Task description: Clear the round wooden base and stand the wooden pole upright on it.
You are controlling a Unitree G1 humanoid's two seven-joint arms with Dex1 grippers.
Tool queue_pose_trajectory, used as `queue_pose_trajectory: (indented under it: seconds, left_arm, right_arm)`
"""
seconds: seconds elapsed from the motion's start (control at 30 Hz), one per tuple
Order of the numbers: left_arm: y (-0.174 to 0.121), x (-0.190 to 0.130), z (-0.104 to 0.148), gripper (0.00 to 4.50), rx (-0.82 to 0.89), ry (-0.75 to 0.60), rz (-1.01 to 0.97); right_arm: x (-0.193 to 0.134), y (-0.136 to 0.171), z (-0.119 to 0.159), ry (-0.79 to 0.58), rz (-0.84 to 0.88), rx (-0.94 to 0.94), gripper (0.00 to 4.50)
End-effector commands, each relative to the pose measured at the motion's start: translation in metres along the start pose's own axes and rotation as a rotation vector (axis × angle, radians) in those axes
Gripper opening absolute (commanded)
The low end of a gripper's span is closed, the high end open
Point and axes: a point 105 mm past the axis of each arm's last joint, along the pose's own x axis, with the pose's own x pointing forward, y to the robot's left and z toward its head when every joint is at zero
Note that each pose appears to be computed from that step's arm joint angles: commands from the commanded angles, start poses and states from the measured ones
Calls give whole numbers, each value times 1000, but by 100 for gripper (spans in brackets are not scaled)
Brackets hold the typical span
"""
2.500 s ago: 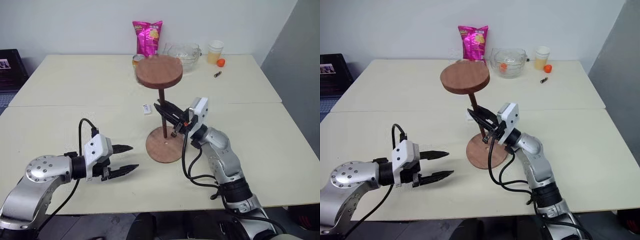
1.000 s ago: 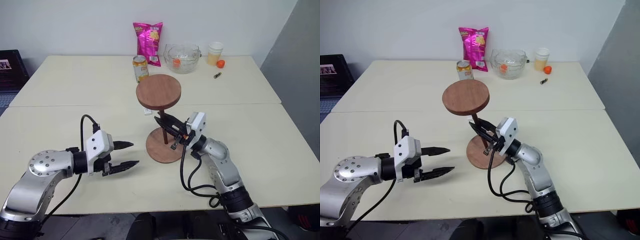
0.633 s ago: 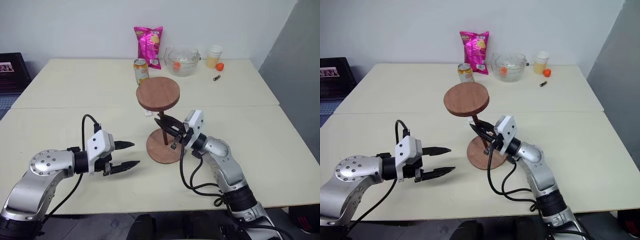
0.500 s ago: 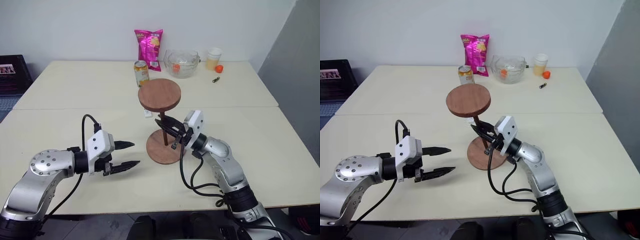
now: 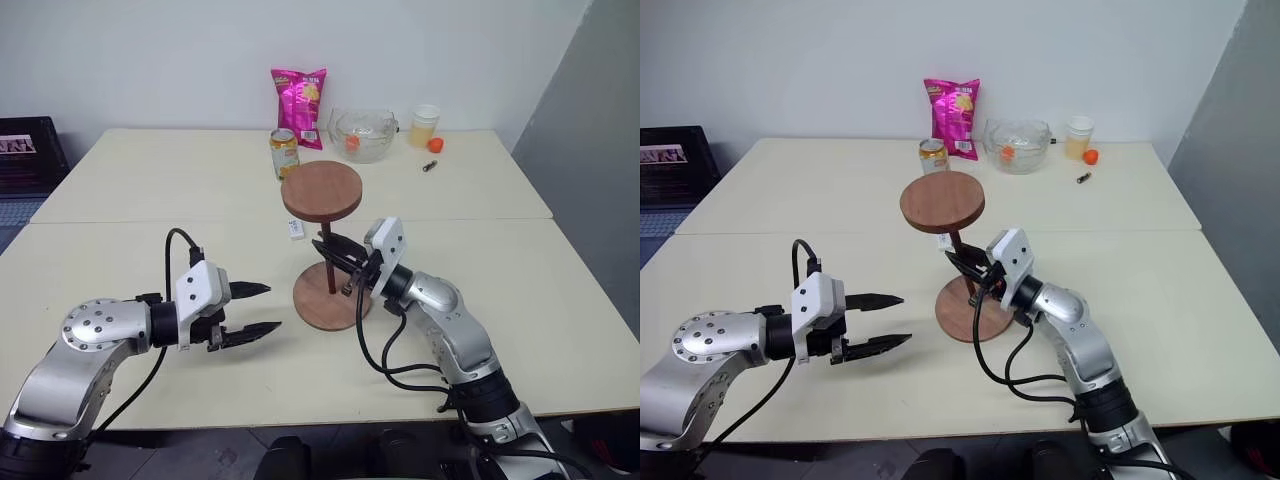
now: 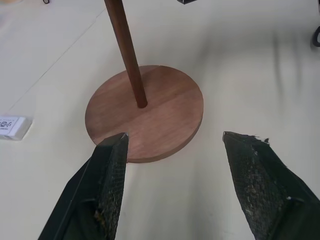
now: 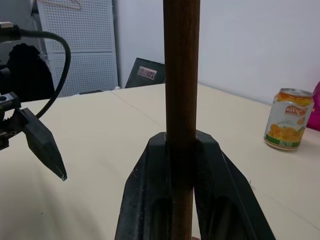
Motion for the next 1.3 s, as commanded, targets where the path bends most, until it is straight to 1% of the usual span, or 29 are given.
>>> queue_pose_trajectory:
  seconds: [0.03,0.2,0.3,0.4,0.5,0.67,0.8,1.0,1.3]
  left_arm:
    - [1,-3,0,314,22,-7,3]
    - [1,-3,-3,314,23,-4,7]
    - [2,-2,-4,314,25,-5,10]
    - [2,-2,-4,314,27,-3,12]
    - [2,-2,-4,314,29,-2,12]
    - [2,0,-1,314,32,-6,10]
    - [3,0,1,314,37,-3,12]
    - [3,1,5,314,41,-8,12]
    - [3,4,7,314,44,-8,7]
  right_arm:
    - [-27,5,-87,364,-29,218,23]
    - [-25,4,-84,377,-36,236,23]
    - [-27,0,-88,397,-42,216,23]
    - [-35,3,-95,430,-18,171,23]
    - [-36,6,-94,431,-11,169,23]
    - [-27,6,-80,364,-11,187,23]
    - [-20,9,-57,286,18,136,23]
    - [-22,11,-55,293,17,150,23]
    - [-19,10,-47,265,16,133,23]
